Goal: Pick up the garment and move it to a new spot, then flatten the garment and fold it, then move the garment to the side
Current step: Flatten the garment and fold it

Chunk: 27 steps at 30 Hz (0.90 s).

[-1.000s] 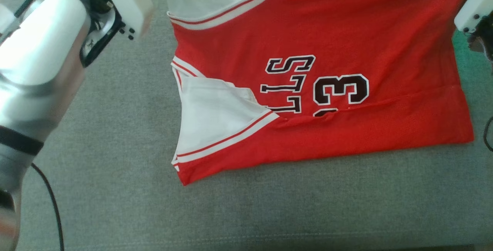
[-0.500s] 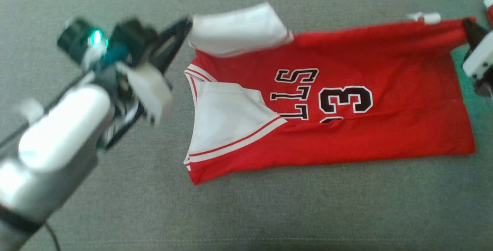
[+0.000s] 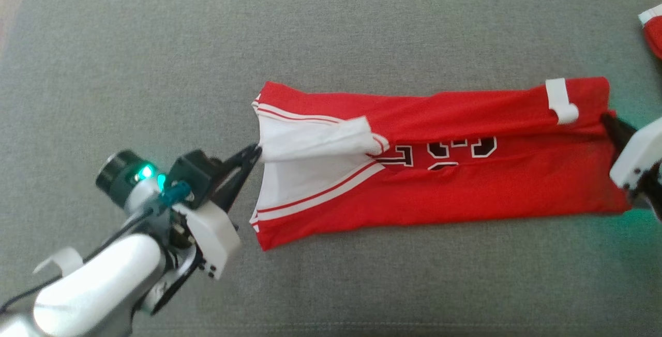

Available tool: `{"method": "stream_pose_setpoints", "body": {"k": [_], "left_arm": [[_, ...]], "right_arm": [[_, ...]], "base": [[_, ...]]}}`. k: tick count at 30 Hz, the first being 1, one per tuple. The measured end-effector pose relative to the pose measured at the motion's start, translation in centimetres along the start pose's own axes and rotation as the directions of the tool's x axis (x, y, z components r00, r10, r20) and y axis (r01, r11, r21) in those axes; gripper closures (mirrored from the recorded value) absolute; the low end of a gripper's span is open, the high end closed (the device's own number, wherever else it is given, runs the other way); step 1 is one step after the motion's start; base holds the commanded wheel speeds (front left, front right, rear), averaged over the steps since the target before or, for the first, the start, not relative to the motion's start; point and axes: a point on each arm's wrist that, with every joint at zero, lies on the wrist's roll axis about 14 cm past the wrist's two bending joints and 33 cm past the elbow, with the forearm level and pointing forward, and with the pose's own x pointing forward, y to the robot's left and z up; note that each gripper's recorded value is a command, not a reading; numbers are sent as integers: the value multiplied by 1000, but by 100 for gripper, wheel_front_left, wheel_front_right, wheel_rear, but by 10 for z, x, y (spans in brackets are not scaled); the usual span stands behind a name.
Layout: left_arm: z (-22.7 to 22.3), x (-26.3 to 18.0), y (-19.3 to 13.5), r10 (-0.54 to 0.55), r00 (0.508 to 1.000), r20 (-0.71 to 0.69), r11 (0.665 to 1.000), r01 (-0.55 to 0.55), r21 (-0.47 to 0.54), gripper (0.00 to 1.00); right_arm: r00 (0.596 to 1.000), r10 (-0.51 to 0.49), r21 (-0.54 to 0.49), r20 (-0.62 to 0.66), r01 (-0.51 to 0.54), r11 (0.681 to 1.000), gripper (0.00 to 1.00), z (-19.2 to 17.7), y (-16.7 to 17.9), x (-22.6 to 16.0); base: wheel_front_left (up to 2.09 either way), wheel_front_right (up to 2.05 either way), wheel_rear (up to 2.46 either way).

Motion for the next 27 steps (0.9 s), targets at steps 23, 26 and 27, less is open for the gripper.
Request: {"method": "stream_pose_setpoints", "body": {"k": [23, 26, 27], "left_arm": [[-23, -34, -9, 273, 962, 21, 936, -261, -235, 0], [-25, -47, -14, 337, 941, 26, 903, -315, -292, 0], [-26, -52, -15, 356, 934, 26, 892, -331, -308, 0]], "right_arm": [[957, 14, 88, 291, -41, 995, 0, 0, 23, -50], [934, 13, 95, 358, -50, 994, 0, -8, 32, -65], [927, 14, 103, 374, -56, 993, 0, -12, 35, -69]], "base": [[0, 0, 0], [0, 0, 0], [0, 0, 0]]}}
